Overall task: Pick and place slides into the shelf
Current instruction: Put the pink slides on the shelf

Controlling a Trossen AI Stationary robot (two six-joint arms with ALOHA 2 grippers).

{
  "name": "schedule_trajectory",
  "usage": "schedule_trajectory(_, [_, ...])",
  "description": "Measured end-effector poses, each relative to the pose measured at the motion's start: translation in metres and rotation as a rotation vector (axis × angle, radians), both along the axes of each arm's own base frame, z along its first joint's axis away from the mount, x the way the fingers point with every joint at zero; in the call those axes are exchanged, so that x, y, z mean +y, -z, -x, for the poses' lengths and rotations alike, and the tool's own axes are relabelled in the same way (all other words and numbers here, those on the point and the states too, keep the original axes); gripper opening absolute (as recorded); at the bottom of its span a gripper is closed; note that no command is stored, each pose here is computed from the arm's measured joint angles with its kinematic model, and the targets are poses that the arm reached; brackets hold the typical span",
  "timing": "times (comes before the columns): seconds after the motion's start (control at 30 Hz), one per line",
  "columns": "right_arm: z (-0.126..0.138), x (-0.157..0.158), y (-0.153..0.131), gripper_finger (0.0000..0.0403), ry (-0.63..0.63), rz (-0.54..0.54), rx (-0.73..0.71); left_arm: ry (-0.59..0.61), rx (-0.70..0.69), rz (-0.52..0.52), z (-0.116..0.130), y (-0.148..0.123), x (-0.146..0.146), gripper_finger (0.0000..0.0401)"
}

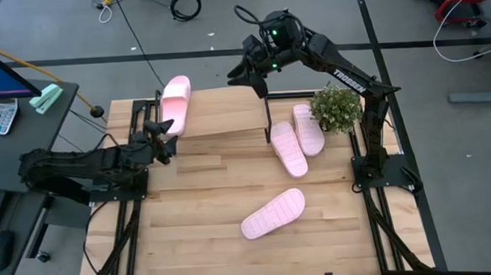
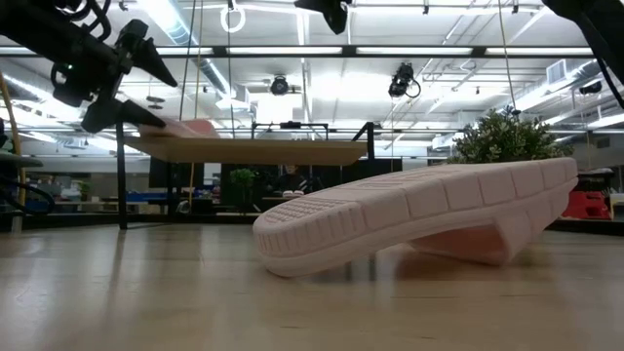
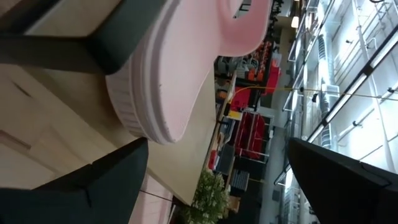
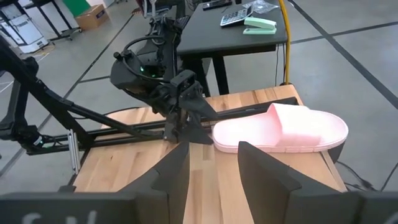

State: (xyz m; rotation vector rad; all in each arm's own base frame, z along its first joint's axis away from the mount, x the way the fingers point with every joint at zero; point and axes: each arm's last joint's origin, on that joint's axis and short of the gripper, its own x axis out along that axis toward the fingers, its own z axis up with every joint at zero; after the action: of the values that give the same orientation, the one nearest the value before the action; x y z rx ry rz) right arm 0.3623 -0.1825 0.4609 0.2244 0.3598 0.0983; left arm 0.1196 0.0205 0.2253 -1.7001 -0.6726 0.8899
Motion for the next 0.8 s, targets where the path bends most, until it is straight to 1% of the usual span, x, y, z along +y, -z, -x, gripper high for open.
schedule_trajectory(0.33, [-0.0016, 0.0032, 0.0000, 0.0142, -0.008, -0.003, 0.000, -0.040, -0.004, -0.002, -0.0009, -0.0003, 0.0049, 0.0389])
schedule_trajectory(0.47, [-0.0016, 0.0032, 0.0000, 0.0142, -0.008, -0.004, 0.000, -0.028, -0.023, 0.001, -0.0018, -0.0018, 0.0047, 0.0389])
schedule_trajectory(0.8, [-0.0016, 0.0032, 0.0000, 0.0142, -0.007, -0.004, 0.001, -0.035, -0.006, -0.008, -0.0014, -0.0017, 0.0065, 0.0389])
